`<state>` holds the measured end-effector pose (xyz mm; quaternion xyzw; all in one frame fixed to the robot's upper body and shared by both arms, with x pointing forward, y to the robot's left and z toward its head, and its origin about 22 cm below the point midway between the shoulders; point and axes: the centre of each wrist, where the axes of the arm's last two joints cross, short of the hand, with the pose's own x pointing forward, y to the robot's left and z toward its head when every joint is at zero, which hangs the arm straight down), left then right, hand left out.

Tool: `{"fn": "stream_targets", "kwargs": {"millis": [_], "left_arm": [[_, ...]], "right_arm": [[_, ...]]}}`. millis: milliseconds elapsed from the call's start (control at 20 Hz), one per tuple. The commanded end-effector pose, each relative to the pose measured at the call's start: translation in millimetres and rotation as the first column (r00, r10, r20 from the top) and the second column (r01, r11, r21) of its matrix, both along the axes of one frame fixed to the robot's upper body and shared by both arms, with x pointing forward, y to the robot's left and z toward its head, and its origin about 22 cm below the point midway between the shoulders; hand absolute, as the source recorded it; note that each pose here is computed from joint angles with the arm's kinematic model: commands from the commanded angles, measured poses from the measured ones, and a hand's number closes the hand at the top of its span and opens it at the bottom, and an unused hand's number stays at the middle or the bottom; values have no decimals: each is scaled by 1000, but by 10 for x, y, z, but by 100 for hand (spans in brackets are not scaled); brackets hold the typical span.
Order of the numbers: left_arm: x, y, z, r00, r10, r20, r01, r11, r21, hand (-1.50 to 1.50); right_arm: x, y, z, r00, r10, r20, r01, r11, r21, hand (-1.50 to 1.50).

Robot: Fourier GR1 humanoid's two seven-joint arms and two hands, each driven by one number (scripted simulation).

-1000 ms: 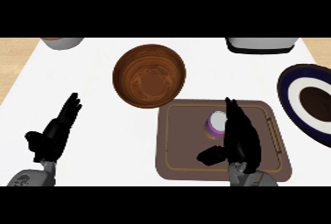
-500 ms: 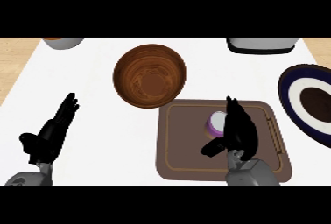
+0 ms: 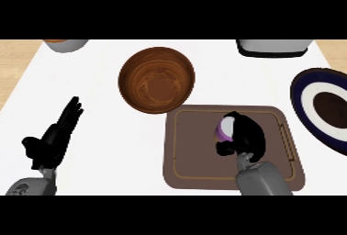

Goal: Pick the can from the tray and place it in the plate

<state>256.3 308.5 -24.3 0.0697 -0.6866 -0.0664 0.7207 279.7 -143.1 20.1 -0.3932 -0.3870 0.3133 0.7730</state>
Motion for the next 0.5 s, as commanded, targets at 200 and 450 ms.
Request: {"fn": "stream_targets", "kwargs": {"millis": [200,450], "left_arm": [[-67,-16,103,1000,5,8,-5,1000,-8,0],[-26,-72,94,1000,-3,12,3,1000,-3,0]], "right_arm": [[47,-43,-221,997,70,23,-70,997,29,150],[-53,197,-149,985,102,138,-88,991,-104,150]]}}
